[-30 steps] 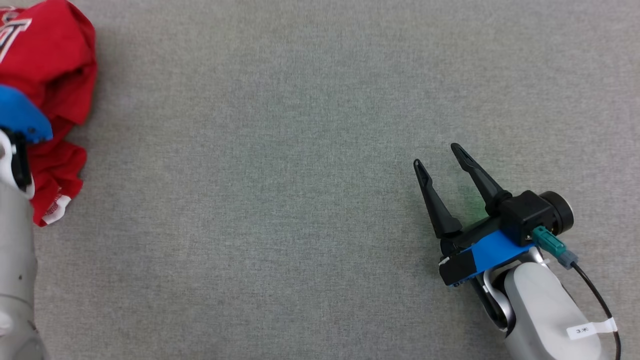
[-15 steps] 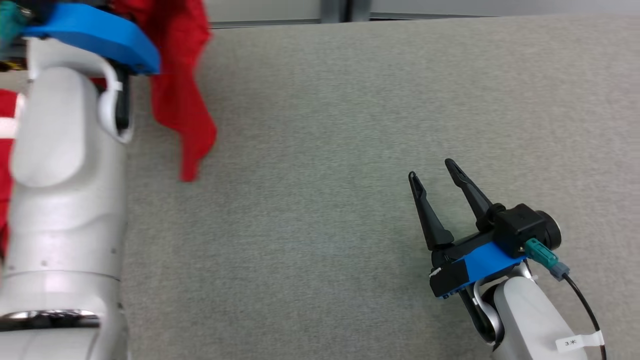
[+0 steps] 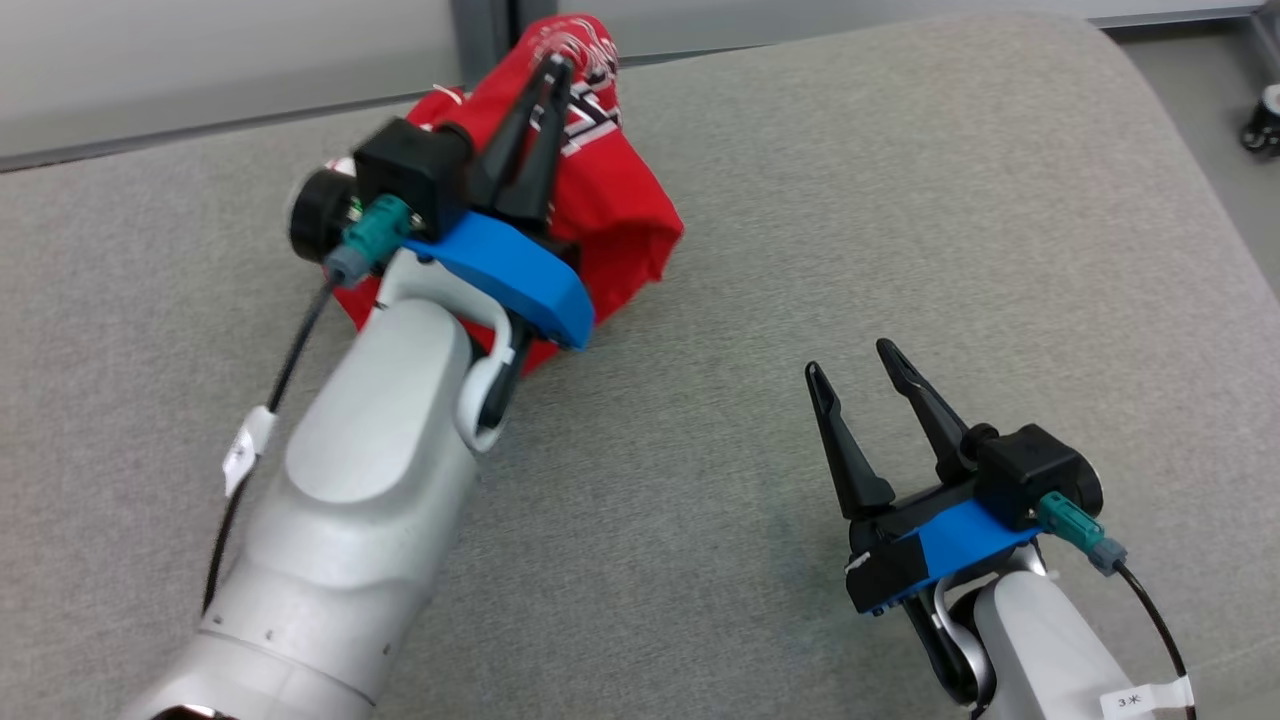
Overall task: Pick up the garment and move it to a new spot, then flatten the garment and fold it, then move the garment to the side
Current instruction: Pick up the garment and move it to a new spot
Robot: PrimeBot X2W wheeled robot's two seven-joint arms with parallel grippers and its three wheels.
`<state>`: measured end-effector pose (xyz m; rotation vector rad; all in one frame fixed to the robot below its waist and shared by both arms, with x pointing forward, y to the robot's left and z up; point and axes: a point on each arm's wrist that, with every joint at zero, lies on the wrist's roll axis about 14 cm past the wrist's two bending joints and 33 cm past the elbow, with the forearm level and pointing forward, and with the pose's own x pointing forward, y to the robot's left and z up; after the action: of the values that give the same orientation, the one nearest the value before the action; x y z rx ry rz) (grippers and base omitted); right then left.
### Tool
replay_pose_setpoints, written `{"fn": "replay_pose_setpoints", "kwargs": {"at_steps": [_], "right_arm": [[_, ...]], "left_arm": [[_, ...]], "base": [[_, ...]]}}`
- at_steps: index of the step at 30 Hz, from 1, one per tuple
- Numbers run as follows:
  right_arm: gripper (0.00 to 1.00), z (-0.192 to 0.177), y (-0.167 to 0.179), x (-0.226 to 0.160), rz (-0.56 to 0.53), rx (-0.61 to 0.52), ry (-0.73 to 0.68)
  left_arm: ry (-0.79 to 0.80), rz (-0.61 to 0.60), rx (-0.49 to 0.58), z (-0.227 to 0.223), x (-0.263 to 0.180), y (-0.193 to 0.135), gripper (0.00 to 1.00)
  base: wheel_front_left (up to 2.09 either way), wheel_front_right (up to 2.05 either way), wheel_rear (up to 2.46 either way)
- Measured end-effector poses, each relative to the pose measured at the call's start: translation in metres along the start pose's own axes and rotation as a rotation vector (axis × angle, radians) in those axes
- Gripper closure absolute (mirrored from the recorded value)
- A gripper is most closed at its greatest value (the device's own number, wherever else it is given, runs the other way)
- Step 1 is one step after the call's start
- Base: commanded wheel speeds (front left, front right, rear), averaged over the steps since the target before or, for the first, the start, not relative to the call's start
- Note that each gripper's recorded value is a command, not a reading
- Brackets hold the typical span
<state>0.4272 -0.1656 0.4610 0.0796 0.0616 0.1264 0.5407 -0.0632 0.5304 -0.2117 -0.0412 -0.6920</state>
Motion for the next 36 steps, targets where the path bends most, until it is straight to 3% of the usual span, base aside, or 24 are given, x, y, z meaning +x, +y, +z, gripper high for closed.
{"fn": "replay_pose_setpoints", "kwargs": {"at_steps": [5, 6, 7, 8, 14, 17, 28, 36], "right_arm": [[0.0, 0.004, -0.012, -0.015, -0.046, 0.015, -0.006], [0.0, 0.006, -0.014, -0.017, -0.053, 0.018, -0.012], [0.0, 0.008, -0.015, -0.017, -0.057, 0.02, -0.017], [0.0, 0.009, -0.016, -0.018, -0.061, 0.023, -0.02], [0.0, 0.01, -0.011, -0.017, -0.049, 0.035, -0.03], [0.0, 0.014, -0.005, -0.013, -0.032, 0.041, -0.042], [0.0, 0.022, 0.017, -0.014, 0.022, 0.034, -0.068], [0.0, 0.022, 0.023, -0.027, 0.032, 0.034, -0.066]], "left_arm": [[0.042, -0.079, -0.02, -0.018, -0.002, -0.045, 1.0], [0.055, -0.081, -0.014, -0.023, -0.004, -0.05, 0.7], [0.069, -0.076, -0.009, -0.028, -0.007, -0.052, 0.47], [0.083, -0.068, -0.005, -0.033, -0.011, -0.053, 0.0], [0.154, 0.077, 0.011, -0.057, -0.043, -0.022, 0.0], [0.179, 0.142, 0.082, -0.062, -0.066, 0.002, 0.0], [0.147, 0.533, 0.13, -0.045, -0.181, 0.081, 0.0], [0.139, 0.682, 0.112, -0.046, -0.247, 0.081, 0.0]], "base": [[0.0, 0.0, 0.0], [0.0, 0.0, 0.0], [0.0, 0.0, 0.0], [0.0, 0.0, 0.0], [0.0, 0.0, 0.0], [0.0, 0.0, 0.0], [0.0, 0.0, 0.0], [0.0, 0.0, 0.0]]}}
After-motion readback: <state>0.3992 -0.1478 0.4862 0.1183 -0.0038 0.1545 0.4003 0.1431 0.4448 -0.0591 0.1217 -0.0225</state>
